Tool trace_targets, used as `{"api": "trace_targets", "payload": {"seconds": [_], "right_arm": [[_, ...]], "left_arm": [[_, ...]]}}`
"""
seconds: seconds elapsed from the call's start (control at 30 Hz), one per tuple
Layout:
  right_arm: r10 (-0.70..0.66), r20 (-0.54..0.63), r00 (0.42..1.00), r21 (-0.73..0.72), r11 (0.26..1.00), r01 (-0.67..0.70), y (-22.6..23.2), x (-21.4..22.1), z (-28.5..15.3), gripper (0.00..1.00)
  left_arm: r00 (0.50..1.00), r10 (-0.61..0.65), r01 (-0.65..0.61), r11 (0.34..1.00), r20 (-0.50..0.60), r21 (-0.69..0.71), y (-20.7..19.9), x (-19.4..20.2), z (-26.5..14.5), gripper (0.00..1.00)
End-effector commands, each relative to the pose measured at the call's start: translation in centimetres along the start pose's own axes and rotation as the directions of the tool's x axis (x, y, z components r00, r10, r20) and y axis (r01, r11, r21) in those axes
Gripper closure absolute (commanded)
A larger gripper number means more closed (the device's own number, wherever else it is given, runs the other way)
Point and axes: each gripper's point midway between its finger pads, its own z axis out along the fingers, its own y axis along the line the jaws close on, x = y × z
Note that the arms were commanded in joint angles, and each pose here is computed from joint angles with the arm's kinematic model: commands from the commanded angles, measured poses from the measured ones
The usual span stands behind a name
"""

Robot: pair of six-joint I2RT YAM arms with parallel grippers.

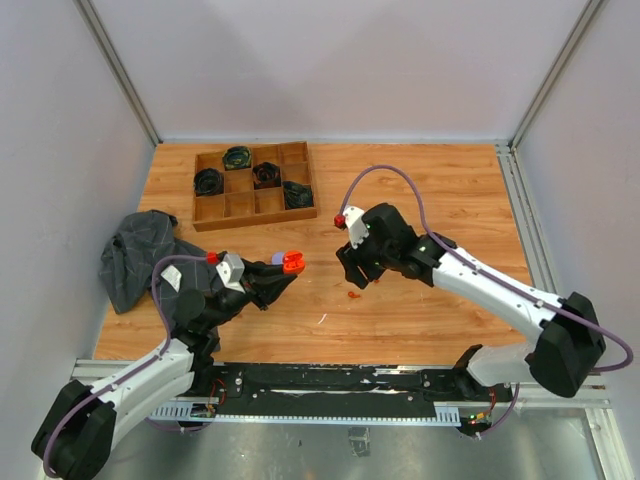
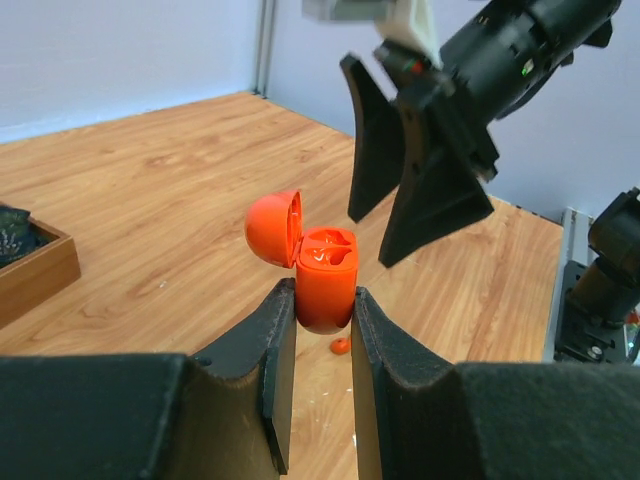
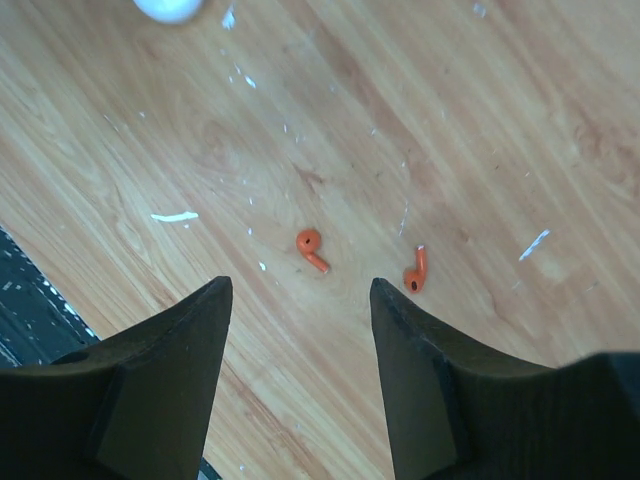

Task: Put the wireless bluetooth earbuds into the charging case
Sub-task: Pick up the earbud from the center of the board.

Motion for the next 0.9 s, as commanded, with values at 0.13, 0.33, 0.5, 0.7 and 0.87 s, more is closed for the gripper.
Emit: {"api": "trace_targets", "payload": {"seconds": [0.13,0.33,0.5,0.7,0.87], "right_arm": [[0.050,-0.246,0.968,0.015,0.999,-0.048,-1.1,5.4,2.8,0.42],[0.031,-0.368,0.929,-0.059,0.997,-0.056,-0.3,7.8,5.0,0.42],[0.016,-0.444,0.896,-0.087,0.994,-0.061,-0.2,9.4,6.9,0.43],[0.010,-0.498,0.867,-0.118,0.990,-0.078,0.2,10.9,8.1,0.47],[0.018,-0.535,0.845,-0.134,0.985,-0.106,1.2,11.6,7.7,0.55]], "left_arm": [[0.999,0.038,-0.038,0.998,0.004,-0.046,0.9,0.2,-0.2,1.00],[0.999,0.040,-0.041,0.997,-0.009,-0.067,1.3,0.2,-0.2,1.00],[0.999,0.044,-0.044,0.996,-0.009,-0.081,1.5,0.2,-0.2,1.00],[0.999,0.043,-0.044,0.996,-0.011,-0.079,1.5,0.2,-0.2,1.00],[0.999,0.045,-0.046,0.995,-0.012,-0.090,1.7,0.3,-0.3,1.00]]}}
